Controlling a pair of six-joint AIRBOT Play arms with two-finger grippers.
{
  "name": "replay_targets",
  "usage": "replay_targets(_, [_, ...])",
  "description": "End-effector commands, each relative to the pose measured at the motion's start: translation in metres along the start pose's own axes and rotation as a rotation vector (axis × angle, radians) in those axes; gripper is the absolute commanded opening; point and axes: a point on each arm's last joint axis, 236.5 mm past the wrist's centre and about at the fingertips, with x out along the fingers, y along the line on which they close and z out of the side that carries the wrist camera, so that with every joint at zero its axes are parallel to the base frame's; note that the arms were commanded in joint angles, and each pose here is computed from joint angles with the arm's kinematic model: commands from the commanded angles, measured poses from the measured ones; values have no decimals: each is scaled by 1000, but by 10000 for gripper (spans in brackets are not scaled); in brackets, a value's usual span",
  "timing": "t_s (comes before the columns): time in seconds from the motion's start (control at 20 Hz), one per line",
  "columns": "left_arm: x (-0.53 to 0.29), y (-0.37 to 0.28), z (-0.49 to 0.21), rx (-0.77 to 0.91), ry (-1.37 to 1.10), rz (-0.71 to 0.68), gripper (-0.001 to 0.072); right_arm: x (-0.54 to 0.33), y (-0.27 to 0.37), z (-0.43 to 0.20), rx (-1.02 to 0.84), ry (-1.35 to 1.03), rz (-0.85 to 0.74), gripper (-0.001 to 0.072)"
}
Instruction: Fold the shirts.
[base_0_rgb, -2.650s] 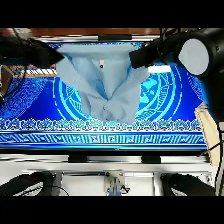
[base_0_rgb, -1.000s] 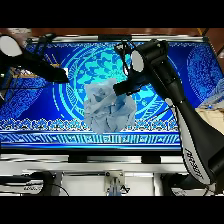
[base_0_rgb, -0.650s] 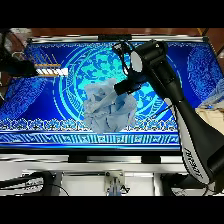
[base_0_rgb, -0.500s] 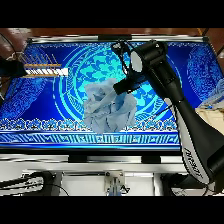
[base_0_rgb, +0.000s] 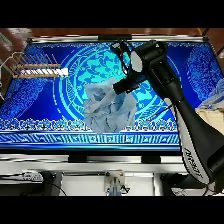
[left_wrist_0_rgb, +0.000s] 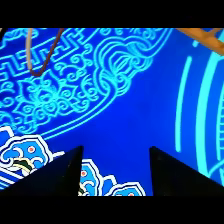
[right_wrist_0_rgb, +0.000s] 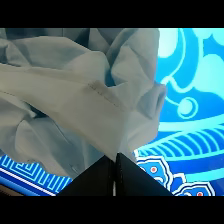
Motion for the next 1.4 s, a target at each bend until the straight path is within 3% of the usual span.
replay_targets(0.0, [31,71,-17,-13,55,-3,527,0,8,-2,53,11,33,82])
replay_targets(0.5, [152,116,9,455,-47,116,527,35,21,-38,171,224,56,82])
replay_targets(1.35, [236,107,-16,412,-70,-12,525,39,25,-48,224,282,56,82])
